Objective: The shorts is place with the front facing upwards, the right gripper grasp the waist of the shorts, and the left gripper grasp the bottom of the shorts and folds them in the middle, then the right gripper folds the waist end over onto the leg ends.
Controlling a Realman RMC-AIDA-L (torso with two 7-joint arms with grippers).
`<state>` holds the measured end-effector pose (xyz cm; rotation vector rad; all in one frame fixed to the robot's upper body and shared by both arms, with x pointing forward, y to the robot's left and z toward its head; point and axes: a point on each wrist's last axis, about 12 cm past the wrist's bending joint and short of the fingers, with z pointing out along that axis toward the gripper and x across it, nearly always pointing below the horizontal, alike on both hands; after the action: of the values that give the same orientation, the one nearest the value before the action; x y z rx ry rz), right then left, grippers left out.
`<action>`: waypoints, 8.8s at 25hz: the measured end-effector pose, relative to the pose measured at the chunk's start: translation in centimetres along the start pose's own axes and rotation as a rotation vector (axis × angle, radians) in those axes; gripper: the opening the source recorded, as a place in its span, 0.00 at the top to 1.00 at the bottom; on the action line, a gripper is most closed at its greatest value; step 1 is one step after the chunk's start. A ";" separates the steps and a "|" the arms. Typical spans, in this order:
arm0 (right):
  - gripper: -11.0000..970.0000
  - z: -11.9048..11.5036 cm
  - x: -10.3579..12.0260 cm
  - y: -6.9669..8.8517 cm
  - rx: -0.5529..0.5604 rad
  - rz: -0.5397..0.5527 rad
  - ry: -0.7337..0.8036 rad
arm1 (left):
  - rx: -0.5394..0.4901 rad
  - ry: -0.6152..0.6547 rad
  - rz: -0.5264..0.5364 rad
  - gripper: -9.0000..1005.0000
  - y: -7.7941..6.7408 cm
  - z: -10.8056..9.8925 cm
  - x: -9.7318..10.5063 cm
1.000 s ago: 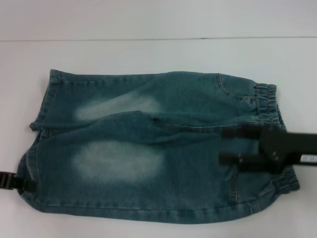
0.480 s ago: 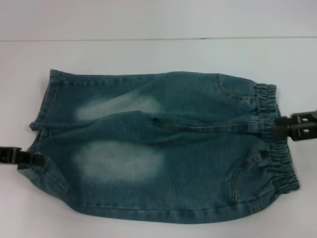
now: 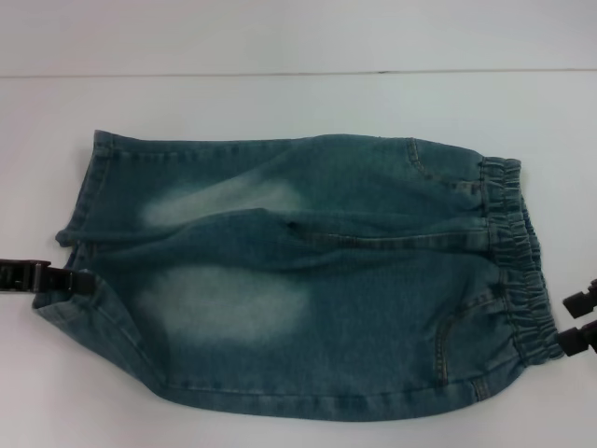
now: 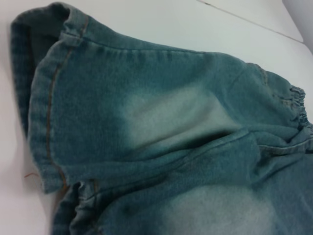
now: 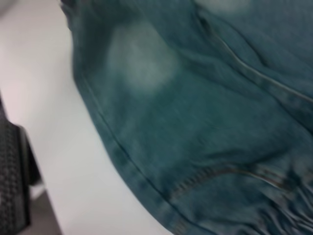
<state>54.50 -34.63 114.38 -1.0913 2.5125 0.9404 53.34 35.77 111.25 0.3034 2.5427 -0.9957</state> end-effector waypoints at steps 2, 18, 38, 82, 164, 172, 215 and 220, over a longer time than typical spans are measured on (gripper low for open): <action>0.15 0.0 -0.1 -0.3 0.033 0.001 0.039 | 0.005 -0.004 0.001 0.98 -0.1 0.1 0.0; 0.15 1.8 -1.7 -0.6 0.094 -0.032 0.241 | 0.024 -0.014 0.003 0.98 -0.3 0.1 -0.1; 0.15 4.0 -2.3 -0.2 0.100 -0.053 0.297 | 0.034 -0.021 0.004 0.98 -0.4 0.0 -0.2; 0.51 4.8 -2.7 0.2 0.056 -0.101 0.150 | 0.033 -0.027 0.007 0.98 -0.4 0.4 -0.1; 0.90 8.1 -1.7 -5.9 0.582 0.005 -0.841 | -0.320 -0.575 -0.004 0.94 3.5 3.6 -5.7; 0.86 8.7 -2.5 -6.2 0.608 -0.003 -0.803 | -0.303 -0.532 0.098 0.92 2.6 4.7 -6.4; 0.02 -4.2 -7.1 -2.8 0.220 0.311 -0.478 | 0.291 -0.276 0.611 0.07 -4.6 5.5 -0.8; 0.02 -3.0 -9.6 -2.6 0.285 0.366 -0.308 | 0.282 -0.252 0.626 0.07 -4.8 6.1 -0.8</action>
<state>63.07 -32.45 119.79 -0.3765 2.5201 0.7317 54.19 28.04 110.35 0.9215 1.8850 -1.0444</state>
